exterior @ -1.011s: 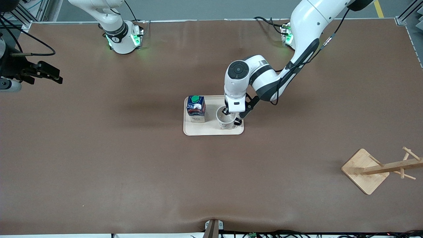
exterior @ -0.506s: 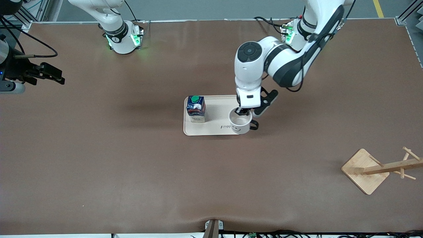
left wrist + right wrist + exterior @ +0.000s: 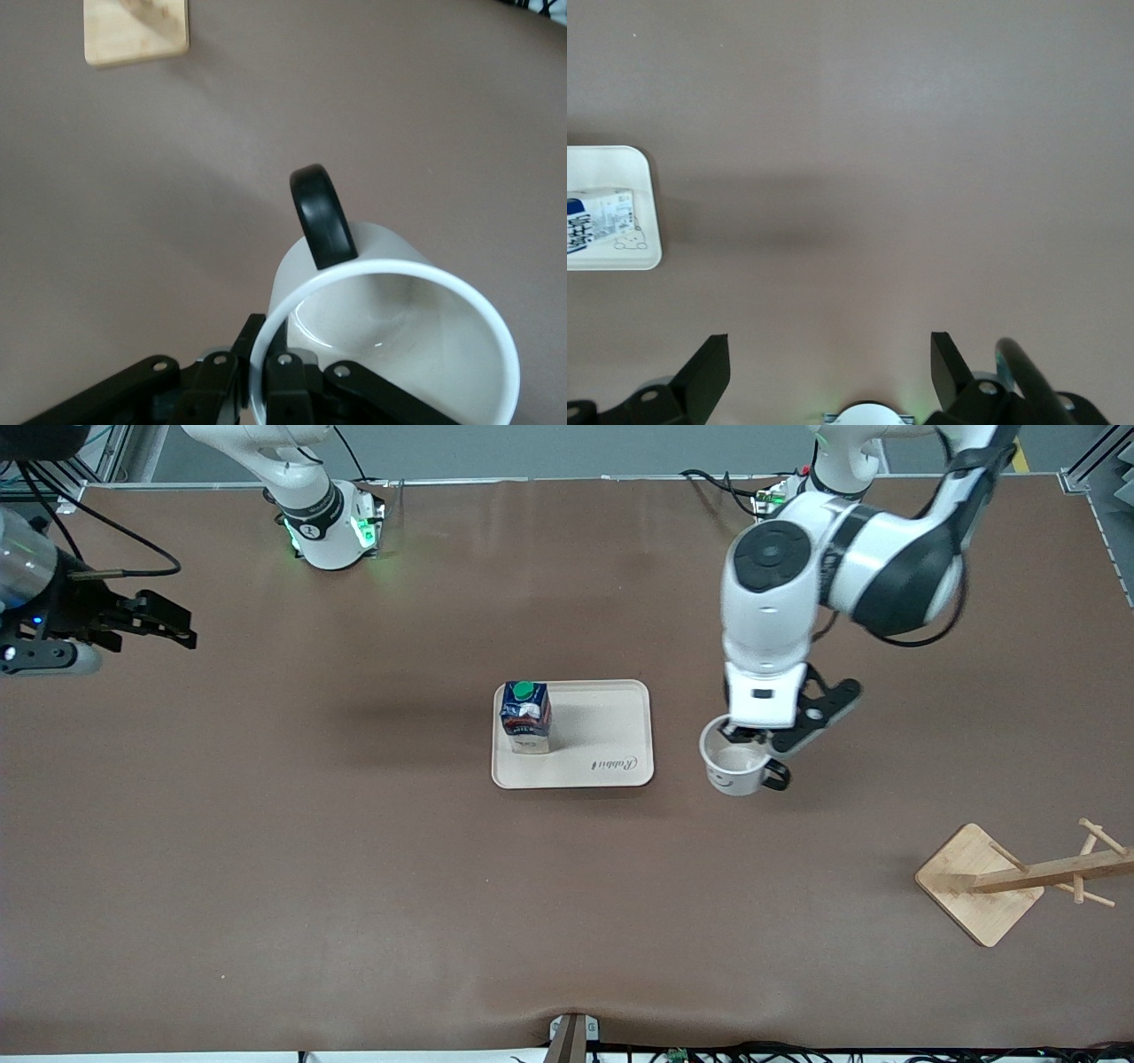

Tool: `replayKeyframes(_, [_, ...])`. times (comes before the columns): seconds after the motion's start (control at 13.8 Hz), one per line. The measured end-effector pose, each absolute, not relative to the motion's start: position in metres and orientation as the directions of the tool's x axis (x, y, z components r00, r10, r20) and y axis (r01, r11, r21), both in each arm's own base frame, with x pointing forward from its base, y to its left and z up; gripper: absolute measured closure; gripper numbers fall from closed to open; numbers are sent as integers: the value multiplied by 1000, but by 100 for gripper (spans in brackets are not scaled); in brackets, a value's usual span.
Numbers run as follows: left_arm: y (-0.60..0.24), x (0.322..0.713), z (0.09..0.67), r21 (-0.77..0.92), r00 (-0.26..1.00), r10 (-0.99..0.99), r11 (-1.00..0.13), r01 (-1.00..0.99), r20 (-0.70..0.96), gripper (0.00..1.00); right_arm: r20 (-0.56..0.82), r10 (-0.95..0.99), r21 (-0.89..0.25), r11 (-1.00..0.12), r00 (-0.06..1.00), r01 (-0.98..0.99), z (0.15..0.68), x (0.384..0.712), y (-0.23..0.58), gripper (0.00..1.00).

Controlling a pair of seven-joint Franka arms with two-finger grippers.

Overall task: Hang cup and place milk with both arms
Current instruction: 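Carry the mug toward the wooden stand while the right gripper reaches the milk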

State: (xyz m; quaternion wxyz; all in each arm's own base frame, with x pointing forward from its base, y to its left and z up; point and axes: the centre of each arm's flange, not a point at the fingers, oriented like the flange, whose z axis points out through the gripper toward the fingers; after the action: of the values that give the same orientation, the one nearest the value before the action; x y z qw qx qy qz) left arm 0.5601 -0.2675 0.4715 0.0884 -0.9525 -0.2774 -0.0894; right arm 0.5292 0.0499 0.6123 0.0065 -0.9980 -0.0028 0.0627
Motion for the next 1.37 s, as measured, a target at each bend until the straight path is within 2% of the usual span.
replayKeyframes(0.43, [-111, 584, 541, -162, 934, 313, -926, 341, 174, 93, -157, 10, -48, -999, 987, 2, 594, 530, 118, 0])
replayKeyframes(1.01, [12, 602, 544, -193, 975, 160, -963, 189, 157, 93, -123, -149, -33, -988, 981, -154, 548, 529, 254, 0])
replayKeyframes(1.37, [70, 617, 525, -174, 981, 77, -979, 109, 180, 93, -121, -138, -34, -989, 983, -143, 517, 527, 300, 0])
